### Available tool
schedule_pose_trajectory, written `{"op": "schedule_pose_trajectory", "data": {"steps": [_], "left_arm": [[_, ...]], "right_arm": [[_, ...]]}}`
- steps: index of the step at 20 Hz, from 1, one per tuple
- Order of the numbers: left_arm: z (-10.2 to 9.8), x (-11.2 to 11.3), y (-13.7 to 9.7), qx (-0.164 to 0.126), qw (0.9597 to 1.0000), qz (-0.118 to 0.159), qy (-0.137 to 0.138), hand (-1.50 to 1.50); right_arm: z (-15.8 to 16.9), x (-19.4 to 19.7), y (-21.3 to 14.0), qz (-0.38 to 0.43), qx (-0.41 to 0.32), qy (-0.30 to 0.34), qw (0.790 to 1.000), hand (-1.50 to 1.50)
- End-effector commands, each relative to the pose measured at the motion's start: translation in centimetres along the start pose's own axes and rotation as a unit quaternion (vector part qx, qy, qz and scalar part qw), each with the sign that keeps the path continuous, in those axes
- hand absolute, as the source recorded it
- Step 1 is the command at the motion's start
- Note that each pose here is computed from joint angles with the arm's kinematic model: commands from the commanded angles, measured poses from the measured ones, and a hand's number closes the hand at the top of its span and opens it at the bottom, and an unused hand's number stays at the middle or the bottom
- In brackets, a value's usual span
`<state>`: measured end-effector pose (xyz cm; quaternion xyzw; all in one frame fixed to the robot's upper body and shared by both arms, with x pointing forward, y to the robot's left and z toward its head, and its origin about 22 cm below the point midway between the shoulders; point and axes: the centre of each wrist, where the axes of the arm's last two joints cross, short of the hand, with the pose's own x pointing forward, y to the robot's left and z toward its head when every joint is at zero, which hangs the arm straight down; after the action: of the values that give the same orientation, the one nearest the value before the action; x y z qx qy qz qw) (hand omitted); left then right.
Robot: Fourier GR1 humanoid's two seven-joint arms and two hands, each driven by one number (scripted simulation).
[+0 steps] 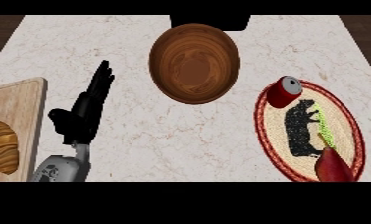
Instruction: Pick the pear from the placemat and place it in the bowl
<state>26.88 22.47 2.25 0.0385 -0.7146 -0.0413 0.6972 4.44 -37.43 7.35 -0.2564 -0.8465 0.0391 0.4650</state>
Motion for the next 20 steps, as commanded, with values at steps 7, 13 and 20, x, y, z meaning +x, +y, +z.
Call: {"op": "schedule_pose_trajectory", "data": {"steps": [7,13,20], "left_arm": [[0.6,0.5,-1.8,-0.011,0.9999,-0.006,-0.011,0.00],[0.4,0.5,-0.3,-0.016,0.9998,0.002,0.014,0.00],[0.6,0.9,0.1,-0.021,0.9998,0.006,-0.001,0.00]], "right_arm": [[-2.0,2.7,-2.2,0.068,0.103,0.145,0.982,-1.50],[-1.7,-0.4,0.1,0.076,0.131,0.179,0.972,-1.50],[-0.5,-4.2,-1.3,0.044,0.146,0.166,0.974,-1.50]]}}
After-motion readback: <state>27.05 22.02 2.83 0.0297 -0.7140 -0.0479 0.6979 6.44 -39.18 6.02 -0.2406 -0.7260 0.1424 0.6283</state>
